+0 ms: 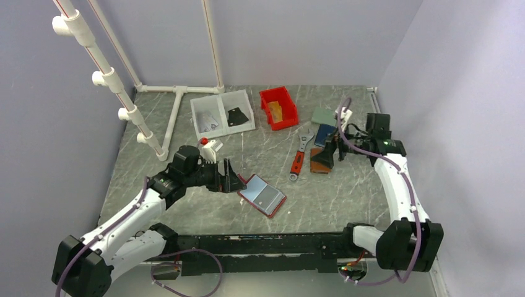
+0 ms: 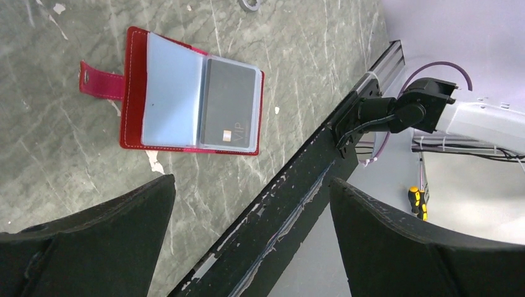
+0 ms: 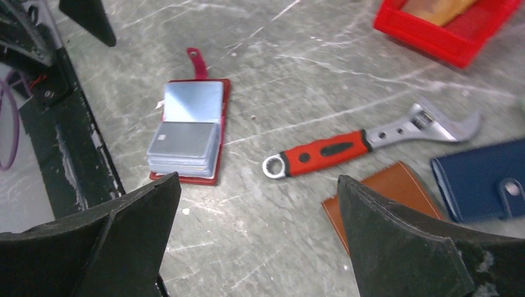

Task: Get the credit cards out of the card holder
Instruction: Place the credit card in the storage box, then remove the credit card from the card holder.

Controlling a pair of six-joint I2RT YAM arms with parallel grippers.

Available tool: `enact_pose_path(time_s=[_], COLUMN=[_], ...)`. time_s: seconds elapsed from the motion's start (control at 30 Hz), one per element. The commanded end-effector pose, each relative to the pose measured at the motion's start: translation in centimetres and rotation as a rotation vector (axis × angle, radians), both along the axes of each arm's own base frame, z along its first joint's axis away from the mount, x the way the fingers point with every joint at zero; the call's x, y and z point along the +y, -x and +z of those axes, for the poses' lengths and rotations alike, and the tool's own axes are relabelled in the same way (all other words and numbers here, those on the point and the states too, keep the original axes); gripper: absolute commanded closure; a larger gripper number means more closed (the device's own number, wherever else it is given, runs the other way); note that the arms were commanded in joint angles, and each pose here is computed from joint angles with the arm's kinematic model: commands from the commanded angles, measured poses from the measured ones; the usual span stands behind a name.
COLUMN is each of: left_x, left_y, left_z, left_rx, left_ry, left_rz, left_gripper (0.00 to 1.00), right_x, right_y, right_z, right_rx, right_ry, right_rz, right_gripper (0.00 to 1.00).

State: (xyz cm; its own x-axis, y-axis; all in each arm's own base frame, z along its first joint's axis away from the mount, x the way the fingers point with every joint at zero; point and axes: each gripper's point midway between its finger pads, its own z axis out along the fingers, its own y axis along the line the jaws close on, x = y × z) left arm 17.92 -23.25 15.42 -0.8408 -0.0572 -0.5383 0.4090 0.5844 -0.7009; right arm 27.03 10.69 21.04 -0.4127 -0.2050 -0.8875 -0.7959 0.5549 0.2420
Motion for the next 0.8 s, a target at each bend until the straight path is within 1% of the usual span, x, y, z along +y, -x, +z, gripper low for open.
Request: enact_pose_path(time_s=[0.0, 0.13, 0.27, 0.33, 0.43, 0.53, 0.63, 0.77], left_x=[0.2, 0.4, 0.4, 0.1, -0.7, -1.7, -3.2, -4.4], left_y=[-0.5, -0.7, -0.9, -0.7, -0.1, 0.0, 0.1, -0.5], left_z=[0.8, 1.0, 1.2, 1.4, 1.3, 0.8, 0.4, -0.4], left_rx=[-0.022, -0.013, 0.007, 0.009, -0.013, -0.030, -0.052, -0.062], left_ry=[0.030, 0.028, -0.001, -0.043, -0.140, -0.218, -0.276, -0.359], left_rz=[0.051, 0.086, 0.106, 0.099, 0.077, 0.063, 0.029, 0.024], left_gripper=[0.01, 0.01, 0.01, 0.01, 0.01, 0.00, 0.06, 0.14], right_x=[2.4, 5.0, 6.0, 6.2, 6.1, 6.5, 6.5, 6.5], right_y=[-0.9, -0.1, 0.1, -0.2, -0.2, 0.5, 0.8, 1.0], right_z=[0.9, 0.3, -0.9, -1.8, -2.4, -3.4, -4.1, -4.1], right_rx=[-0.052, -0.041, -0.006, 0.000, -0.008, 0.052, 0.081, 0.066], right_ry=[0.040, 0.038, -0.012, -0.027, -0.022, -0.043, -0.035, -0.027], right_rz=[0.074, 0.160, 0.187, 0.177, 0.179, 0.211, 0.226, 0.231], right_gripper=[0.00, 0.00, 0.00, 0.00, 0.00, 0.00, 0.00, 0.00])
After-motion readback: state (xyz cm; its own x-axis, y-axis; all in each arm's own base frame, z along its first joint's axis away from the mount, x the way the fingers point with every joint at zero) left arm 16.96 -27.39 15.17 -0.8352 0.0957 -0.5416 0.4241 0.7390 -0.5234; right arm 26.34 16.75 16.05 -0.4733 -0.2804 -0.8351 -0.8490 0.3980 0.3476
